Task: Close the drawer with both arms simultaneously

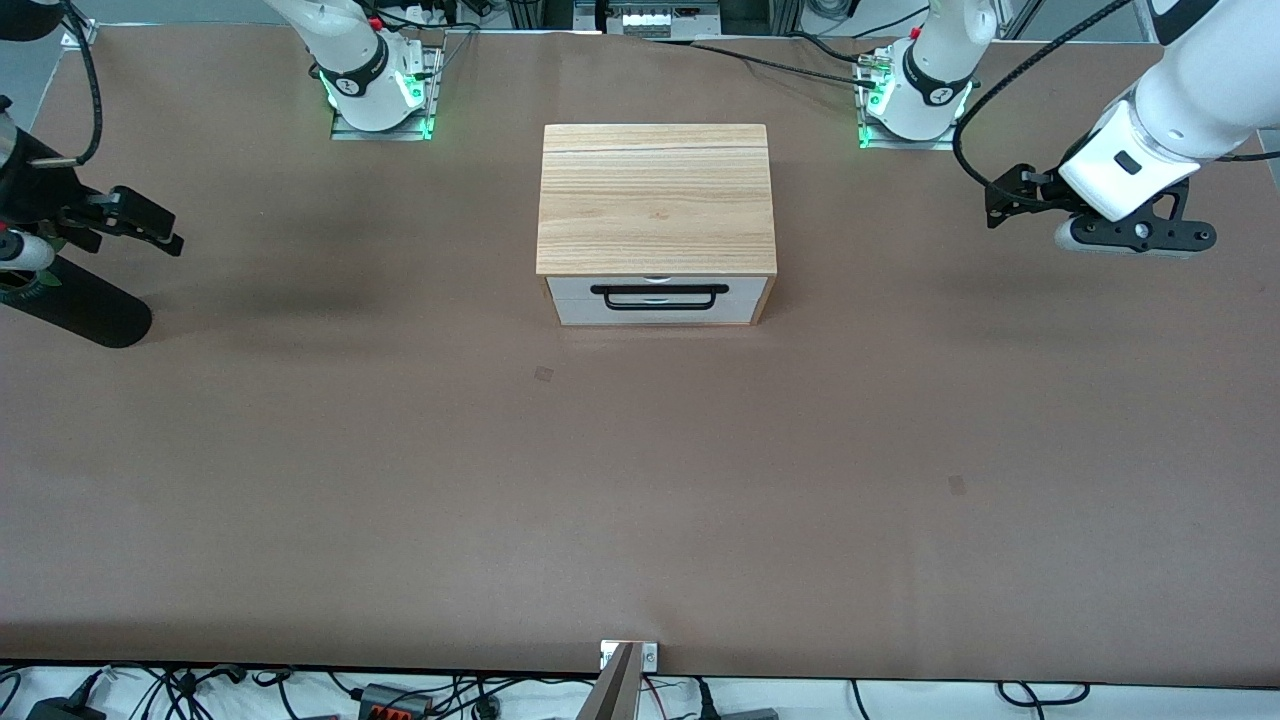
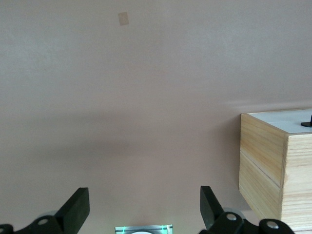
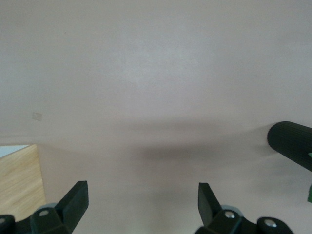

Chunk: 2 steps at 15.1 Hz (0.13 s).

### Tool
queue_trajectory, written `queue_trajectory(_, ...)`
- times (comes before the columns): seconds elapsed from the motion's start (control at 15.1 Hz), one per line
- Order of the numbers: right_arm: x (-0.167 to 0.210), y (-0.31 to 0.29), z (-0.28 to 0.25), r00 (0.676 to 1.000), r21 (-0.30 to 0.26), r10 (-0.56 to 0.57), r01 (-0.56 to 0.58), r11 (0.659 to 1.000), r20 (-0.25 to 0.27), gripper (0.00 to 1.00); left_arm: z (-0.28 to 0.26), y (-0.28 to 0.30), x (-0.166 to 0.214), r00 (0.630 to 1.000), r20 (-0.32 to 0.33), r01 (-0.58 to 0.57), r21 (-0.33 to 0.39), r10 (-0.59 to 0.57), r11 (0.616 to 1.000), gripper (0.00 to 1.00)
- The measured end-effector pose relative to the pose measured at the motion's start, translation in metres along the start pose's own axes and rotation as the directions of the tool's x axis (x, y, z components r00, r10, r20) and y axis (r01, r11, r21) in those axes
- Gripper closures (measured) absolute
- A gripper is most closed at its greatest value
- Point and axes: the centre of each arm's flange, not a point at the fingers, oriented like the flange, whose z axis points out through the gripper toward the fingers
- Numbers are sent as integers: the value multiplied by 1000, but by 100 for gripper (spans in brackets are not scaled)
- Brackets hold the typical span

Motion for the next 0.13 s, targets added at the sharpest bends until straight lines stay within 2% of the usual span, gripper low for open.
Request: queue_trajectory(0.13,0,-2,-1,1000,0,2,-2,1000,-5,0,0,0,0,1000,0,1,-1,-1,1000,0)
